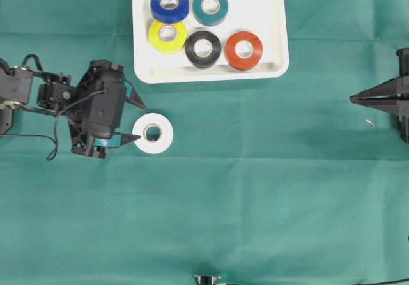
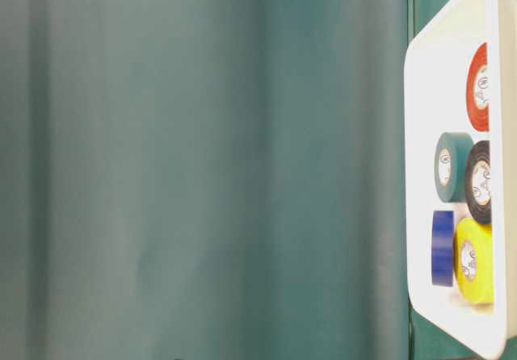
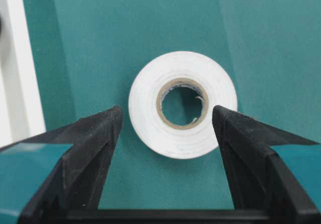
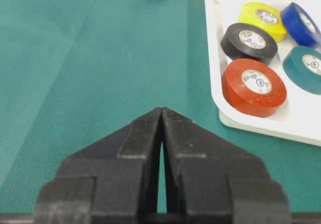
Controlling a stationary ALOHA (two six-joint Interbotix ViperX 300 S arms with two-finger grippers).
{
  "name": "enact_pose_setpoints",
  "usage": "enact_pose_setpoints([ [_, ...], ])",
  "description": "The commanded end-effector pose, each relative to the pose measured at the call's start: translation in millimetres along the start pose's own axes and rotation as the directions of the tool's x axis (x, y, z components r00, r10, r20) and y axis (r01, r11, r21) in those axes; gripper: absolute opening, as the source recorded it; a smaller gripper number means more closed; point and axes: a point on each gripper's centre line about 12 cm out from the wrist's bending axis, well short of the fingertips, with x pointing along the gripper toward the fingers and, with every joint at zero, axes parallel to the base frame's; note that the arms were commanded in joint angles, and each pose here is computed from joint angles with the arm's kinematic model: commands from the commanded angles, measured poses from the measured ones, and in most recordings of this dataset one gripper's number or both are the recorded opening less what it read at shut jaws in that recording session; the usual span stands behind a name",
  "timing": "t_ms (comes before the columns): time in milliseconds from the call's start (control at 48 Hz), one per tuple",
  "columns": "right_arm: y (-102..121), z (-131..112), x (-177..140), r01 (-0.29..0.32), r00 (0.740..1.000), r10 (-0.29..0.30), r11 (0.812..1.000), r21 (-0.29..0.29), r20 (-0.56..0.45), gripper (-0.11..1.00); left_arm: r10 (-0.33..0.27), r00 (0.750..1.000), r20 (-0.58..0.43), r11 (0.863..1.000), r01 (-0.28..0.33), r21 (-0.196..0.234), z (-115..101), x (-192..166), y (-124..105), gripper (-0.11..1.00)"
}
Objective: Put the tape into the white case with the left arm.
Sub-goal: 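Move the left gripper down onto the white roll, then grasp the white roll by its rim with the left gripper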
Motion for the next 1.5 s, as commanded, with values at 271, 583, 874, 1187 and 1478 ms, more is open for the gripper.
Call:
enact_pose_setpoints([
  [271,0,-1,0,-0.003,1.000,0.003,1.000,-0.004,-0.003,-0.09,0.001,0.999,-0.053,1.000,-0.001,-0.002,3,28,4,0.72],
  [583,1,-1,0,-0.004,1.000,0.004,1.000,-0.004,-0.003,-0.09,0.020,0.995,-0.100,1.000,-0.019,0.002,1,53,17,0.72],
  [874,0,-1,0,-0.003,1.000,0.003,1.000,-0.004,-0.003,-0.09,0.015,0.990,-0.144,1.000,-0.014,0.004,-7,67,17,0.72],
  [1187,1,-1,0,-0.004,1.000,0.004,1.000,-0.004,-0.002,-0.09,0.016,0.990,-0.138,1.000,-0.016,-0.003,-6,66,17,0.37],
  [1478,0,-1,0,-0.003,1.000,0.003,1.000,-0.004,-0.003,-0.09,0.017,0.991,-0.132,1.000,-0.017,-0.003,-4,65,18,0.27],
])
